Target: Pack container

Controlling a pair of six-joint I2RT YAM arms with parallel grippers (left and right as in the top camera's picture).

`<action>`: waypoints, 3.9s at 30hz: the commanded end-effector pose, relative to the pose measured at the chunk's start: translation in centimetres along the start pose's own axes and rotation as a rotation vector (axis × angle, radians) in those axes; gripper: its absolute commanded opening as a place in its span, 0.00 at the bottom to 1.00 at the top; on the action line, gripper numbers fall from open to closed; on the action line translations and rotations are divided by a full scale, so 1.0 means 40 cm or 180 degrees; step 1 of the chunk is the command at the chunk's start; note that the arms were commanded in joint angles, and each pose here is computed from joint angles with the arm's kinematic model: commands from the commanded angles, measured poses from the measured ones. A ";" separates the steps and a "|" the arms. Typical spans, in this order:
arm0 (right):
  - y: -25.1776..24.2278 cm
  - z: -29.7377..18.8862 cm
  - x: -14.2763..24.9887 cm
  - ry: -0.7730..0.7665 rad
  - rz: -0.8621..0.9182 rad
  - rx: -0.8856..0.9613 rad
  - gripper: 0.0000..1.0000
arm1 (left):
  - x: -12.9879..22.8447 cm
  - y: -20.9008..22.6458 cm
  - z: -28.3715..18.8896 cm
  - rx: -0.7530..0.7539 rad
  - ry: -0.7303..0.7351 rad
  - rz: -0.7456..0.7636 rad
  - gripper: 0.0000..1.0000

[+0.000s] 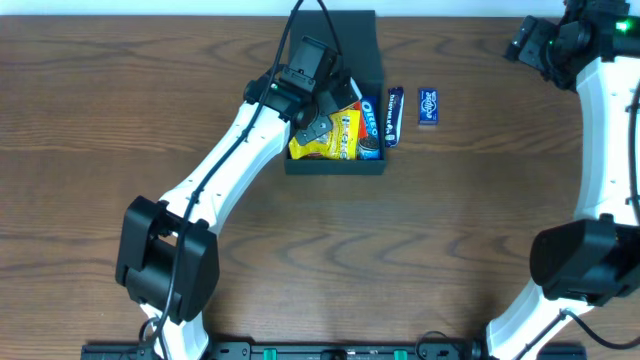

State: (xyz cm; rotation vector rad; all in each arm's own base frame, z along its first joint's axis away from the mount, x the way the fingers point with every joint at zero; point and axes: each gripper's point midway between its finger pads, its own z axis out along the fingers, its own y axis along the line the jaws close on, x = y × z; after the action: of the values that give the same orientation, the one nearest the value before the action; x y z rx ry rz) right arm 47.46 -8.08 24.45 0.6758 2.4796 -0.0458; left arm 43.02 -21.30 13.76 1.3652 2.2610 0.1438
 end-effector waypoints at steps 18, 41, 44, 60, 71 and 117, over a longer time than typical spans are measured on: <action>-0.010 -0.005 -0.007 -0.0026 0.0001 0.0033 0.91 | 0.089 -0.100 0.154 0.0643 0.0428 -0.0167 0.06; 0.190 0.038 -0.174 -0.0947 0.0165 -0.0681 0.99 | -0.110 -0.012 0.013 0.0376 -0.0512 -0.1209 0.06; 0.223 0.034 -0.161 -0.0935 0.0107 -0.0735 0.99 | -0.106 -0.015 0.014 0.0400 -0.0479 -0.1362 0.06; 0.294 0.037 -0.057 -0.0535 -0.0359 -0.0893 0.98 | -0.089 0.029 0.016 0.0339 -0.0501 -0.1604 0.71; 0.291 0.175 0.025 -0.0153 -0.0916 -0.0726 0.87 | -0.063 0.109 -0.013 0.0578 -0.0774 -0.1913 0.95; 0.451 0.452 0.486 0.1304 -0.1503 -0.0747 0.66 | -0.031 0.210 -0.093 0.0375 -0.1019 -0.2051 0.95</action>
State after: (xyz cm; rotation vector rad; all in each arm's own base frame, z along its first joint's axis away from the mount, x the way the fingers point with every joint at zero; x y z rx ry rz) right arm 52.14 11.62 2.42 0.0370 2.8917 0.2166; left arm 48.25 -17.57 18.53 0.5999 2.3635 -0.3937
